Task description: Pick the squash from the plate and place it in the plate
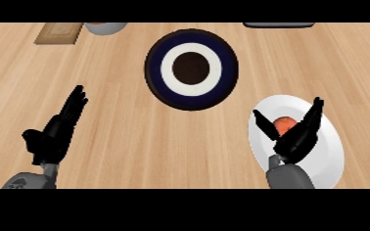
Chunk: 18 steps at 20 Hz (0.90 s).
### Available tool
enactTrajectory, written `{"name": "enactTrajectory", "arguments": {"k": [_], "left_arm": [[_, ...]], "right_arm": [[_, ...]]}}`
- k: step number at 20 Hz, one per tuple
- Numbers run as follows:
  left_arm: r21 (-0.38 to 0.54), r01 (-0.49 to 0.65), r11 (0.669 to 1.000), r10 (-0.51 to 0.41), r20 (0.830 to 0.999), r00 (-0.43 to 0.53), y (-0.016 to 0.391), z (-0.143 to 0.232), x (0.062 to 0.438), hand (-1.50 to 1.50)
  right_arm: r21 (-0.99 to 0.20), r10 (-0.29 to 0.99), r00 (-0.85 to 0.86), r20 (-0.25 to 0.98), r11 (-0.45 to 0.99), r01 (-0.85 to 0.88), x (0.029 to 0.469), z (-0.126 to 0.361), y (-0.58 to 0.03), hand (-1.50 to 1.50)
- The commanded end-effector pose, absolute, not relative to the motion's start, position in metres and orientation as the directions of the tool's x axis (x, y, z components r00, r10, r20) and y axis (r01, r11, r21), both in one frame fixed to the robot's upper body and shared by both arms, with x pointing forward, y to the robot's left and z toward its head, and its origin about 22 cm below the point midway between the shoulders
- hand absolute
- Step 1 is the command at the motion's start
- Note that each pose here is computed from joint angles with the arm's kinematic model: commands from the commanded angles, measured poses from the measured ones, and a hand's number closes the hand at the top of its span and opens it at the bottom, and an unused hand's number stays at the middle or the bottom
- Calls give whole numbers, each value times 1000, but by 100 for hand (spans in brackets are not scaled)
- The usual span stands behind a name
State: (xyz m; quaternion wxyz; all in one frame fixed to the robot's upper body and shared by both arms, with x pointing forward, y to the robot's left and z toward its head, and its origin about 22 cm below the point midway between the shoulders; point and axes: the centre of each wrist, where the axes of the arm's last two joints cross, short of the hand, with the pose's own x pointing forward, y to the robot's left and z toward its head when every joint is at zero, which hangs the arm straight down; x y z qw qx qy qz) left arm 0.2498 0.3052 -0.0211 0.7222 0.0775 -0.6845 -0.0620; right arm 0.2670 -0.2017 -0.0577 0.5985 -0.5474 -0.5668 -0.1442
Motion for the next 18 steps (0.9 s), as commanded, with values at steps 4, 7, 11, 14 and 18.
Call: {"name": "enactTrajectory", "arguments": {"k": [4,7,11,14,18], "left_arm": [[192,-10,981,-192,980,44,309,-22,246,0],[181,-3,983,-181,982,59,300,-20,246,0],[198,-11,980,-197,979,61,301,-31,244,0],[184,-17,983,-183,982,57,311,-14,254,0],[190,-10,982,-190,981,47,307,-26,251,0]], "right_arm": [[-711,384,599,703,408,572,251,-73,-203,-150],[-764,350,690,634,424,486,256,-57,-206,-150],[-773,307,731,609,435,462,270,-6,-189,-150],[-817,290,793,535,418,398,260,13,-178,-150],[-835,253,837,485,417,357,254,30,-179,-150]]}}
